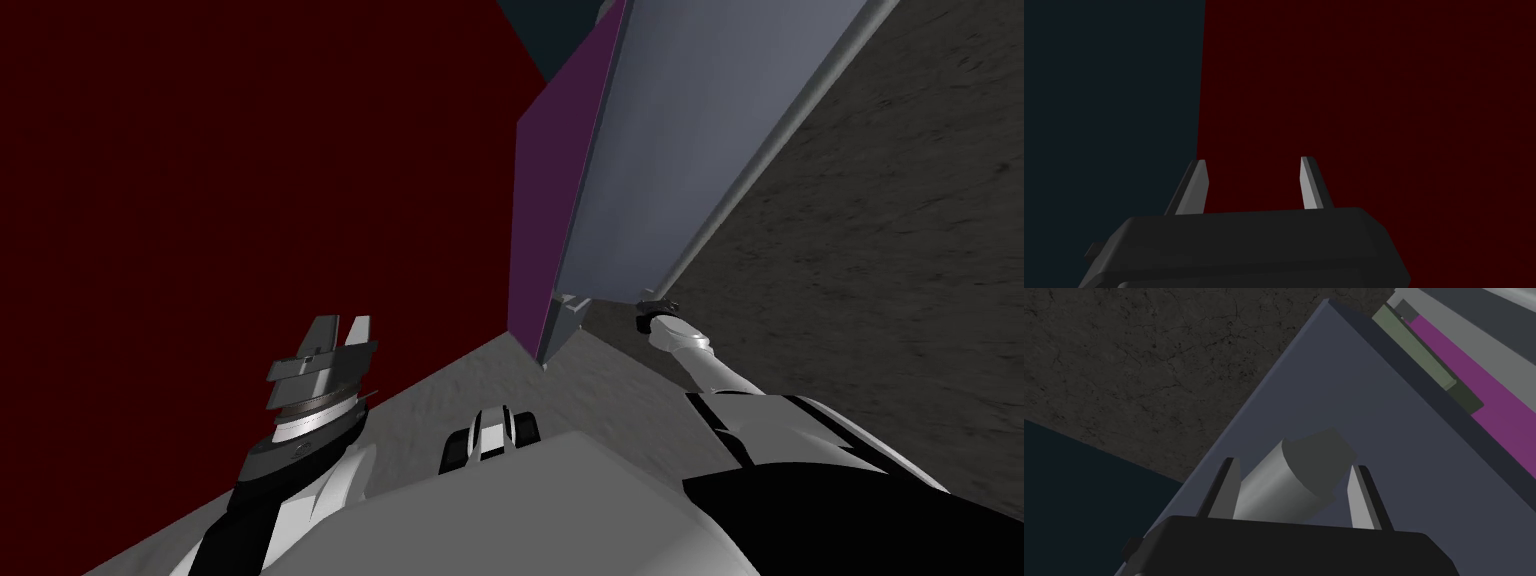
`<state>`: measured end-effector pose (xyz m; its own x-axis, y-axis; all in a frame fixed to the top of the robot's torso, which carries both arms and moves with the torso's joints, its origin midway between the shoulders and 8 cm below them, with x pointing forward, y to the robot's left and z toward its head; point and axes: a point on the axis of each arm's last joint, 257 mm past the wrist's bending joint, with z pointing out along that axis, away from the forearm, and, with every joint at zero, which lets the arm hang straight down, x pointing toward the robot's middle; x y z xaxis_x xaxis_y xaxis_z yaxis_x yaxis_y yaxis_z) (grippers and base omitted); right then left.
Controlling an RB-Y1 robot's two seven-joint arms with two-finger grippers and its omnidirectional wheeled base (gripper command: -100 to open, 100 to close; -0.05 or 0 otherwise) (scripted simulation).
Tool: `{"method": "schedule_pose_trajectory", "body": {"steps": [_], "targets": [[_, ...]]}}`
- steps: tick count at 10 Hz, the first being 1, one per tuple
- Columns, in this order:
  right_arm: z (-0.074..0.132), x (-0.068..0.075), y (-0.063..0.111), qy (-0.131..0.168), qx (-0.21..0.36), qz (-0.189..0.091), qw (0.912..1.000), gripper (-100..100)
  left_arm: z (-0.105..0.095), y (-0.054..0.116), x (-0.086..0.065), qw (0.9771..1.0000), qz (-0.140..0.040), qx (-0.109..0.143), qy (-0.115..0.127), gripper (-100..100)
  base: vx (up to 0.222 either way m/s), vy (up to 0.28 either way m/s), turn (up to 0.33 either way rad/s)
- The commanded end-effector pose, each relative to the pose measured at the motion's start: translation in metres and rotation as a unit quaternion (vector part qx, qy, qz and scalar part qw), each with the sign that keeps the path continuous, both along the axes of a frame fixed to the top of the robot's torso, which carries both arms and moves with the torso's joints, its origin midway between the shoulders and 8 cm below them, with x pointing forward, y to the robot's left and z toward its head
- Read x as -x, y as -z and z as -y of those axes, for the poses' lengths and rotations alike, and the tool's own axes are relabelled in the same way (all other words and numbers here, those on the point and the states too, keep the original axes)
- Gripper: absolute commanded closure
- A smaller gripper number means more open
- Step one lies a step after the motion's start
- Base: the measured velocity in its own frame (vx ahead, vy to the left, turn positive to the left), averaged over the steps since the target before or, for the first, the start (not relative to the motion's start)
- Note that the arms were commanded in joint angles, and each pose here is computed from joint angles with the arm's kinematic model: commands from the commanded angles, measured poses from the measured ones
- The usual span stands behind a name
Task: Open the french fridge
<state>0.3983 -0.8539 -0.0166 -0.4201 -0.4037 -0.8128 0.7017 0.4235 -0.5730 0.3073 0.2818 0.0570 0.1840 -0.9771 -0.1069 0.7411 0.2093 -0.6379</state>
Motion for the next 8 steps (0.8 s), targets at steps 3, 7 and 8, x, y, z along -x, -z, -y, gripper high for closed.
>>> {"method": "schedule_pose_trajectory", "body": {"steps": [3, 7, 8], "targets": [[0.025, 0.031, -0.001, 0.051, 0.001, -0.001, 0.9987, 100, 0.0, 0.0, 0.0, 1.0, 0.0, 0.0, 0.0, 0, 0.069, 0.22, -0.084], [0.047, 0.054, -0.019, 0.067, -0.001, -0.003, 0.9978, -100, 0.0, 0.0, 0.0, 1.0, 0.0, 0.0, 0.0, 0, 0.026, 0.095, -0.023], [0.054, 0.06, -0.029, 0.067, -0.002, -0.003, 0.9978, -100, 0.0, 0.0, 0.0, 1.0, 0.0, 0.0, 0.0, 0, 0.028, 0.02, 0.029]]}}
